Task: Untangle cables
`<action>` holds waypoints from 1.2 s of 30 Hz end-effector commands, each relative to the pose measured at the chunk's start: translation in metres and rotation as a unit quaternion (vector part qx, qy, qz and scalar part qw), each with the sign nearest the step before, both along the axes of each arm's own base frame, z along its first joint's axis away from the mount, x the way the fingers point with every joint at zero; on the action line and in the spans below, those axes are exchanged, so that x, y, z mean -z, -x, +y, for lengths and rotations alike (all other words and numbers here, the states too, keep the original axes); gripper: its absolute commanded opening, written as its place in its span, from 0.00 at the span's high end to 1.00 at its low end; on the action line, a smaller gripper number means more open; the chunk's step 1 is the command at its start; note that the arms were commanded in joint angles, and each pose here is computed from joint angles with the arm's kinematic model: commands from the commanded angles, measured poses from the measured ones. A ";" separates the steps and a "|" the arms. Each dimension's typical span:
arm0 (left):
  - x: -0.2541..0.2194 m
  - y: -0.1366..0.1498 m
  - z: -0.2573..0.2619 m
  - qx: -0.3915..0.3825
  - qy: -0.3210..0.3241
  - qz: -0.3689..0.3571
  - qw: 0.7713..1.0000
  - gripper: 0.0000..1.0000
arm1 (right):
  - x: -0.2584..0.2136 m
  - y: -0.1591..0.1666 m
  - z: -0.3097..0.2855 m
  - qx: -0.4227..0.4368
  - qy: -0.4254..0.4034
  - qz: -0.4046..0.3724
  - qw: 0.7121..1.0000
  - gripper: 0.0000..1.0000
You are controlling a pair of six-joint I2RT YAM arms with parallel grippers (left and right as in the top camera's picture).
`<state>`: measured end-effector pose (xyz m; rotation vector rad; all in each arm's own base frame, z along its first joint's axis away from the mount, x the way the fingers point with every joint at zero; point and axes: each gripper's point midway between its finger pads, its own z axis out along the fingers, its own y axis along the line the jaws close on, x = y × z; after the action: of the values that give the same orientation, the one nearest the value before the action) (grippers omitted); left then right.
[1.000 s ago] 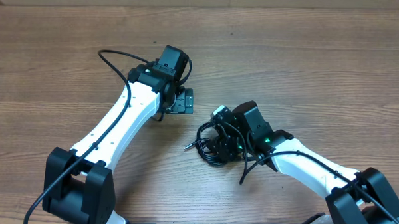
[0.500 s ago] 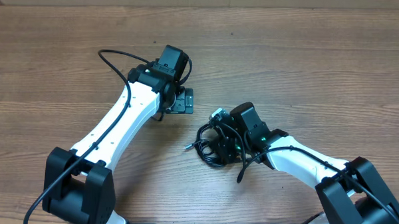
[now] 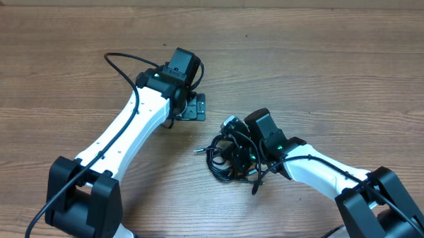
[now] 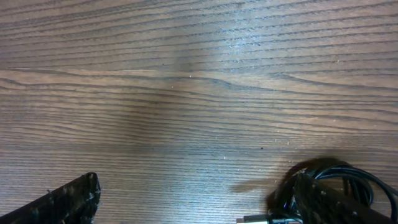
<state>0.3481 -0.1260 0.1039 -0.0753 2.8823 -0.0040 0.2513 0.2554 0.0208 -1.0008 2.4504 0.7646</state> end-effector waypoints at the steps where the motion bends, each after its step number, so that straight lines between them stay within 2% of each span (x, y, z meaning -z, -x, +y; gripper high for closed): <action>1: -0.003 -0.004 0.003 0.005 -0.005 -0.005 1.000 0.00 | -0.004 -0.001 0.007 -0.008 -0.010 0.001 1.000 0.96; 10: -0.003 -0.004 0.002 0.009 -0.005 -0.005 1.000 0.00 | -0.026 -0.014 0.014 0.022 -0.032 -0.003 0.999 0.96; 17: -0.004 -0.001 -0.022 0.125 0.036 0.000 0.992 0.00 | -0.078 -0.029 0.028 0.019 -0.079 -0.049 0.996 0.96; 26: -0.004 -0.001 -0.023 0.127 0.037 0.002 0.991 0.00 | -0.117 -0.038 0.026 0.030 -0.099 -0.104 0.989 0.96; 36: -0.005 0.007 -0.039 0.139 0.085 0.018 0.986 0.00 | -0.123 -0.042 0.027 0.034 -0.103 -0.120 0.987 0.96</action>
<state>0.3423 -0.1544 0.1048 0.2495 2.8971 -0.2182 0.2851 0.2759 0.1176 -0.8838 2.2195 0.8042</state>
